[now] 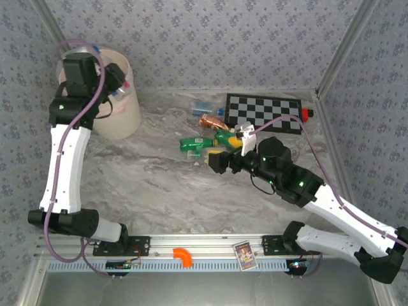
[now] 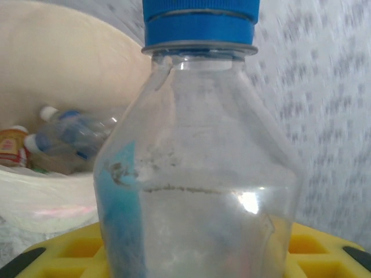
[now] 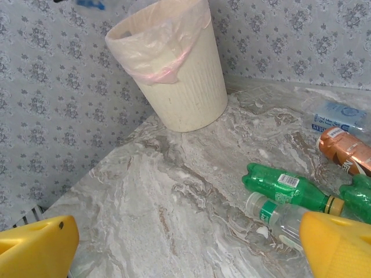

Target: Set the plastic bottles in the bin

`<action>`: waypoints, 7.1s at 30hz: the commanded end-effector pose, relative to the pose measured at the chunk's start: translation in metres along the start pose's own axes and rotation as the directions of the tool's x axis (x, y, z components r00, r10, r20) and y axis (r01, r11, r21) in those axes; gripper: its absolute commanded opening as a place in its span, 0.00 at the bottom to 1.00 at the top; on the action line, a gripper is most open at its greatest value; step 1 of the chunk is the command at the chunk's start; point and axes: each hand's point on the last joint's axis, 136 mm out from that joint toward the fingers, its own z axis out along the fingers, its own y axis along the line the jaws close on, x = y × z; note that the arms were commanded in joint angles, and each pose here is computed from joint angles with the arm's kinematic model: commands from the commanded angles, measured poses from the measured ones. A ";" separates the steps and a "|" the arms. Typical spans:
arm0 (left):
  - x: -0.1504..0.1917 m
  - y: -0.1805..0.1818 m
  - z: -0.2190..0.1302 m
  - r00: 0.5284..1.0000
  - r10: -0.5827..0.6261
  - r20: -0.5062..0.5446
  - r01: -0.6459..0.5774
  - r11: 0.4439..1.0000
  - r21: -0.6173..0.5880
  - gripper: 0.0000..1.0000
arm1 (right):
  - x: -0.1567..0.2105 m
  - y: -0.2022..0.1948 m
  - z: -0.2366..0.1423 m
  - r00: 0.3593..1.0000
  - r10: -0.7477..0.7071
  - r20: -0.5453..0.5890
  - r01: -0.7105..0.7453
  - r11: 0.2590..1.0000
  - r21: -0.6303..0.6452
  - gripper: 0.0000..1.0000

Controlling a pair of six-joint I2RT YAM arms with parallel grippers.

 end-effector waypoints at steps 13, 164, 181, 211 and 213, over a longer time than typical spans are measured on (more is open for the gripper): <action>-0.070 0.073 0.046 0.856 -0.469 0.218 0.488 0.872 -0.040 0.47 | -0.013 0.010 0.001 1.000 -0.006 0.015 0.006 1.000 0.015 1.00; 0.376 -0.072 -0.094 0.767 0.575 -0.285 -0.179 0.618 0.765 0.78 | 0.078 -0.226 -0.008 0.750 0.601 0.277 -0.633 0.533 0.561 0.59; 0.423 -0.134 -0.099 0.697 0.661 -0.277 -0.127 0.495 0.860 0.64 | 0.037 -0.148 0.011 0.842 0.523 0.134 -0.530 0.754 0.388 0.58; 0.402 -0.139 -0.102 0.734 0.629 -0.255 -0.163 0.527 0.834 0.14 | 0.022 -0.132 -0.016 0.882 0.439 0.169 -0.470 0.820 0.326 0.99; 0.386 -0.136 -0.099 0.758 0.606 -0.240 -0.185 0.553 0.812 0.14 | 0.016 -0.130 -0.022 0.895 0.406 0.185 -0.445 0.839 0.313 1.00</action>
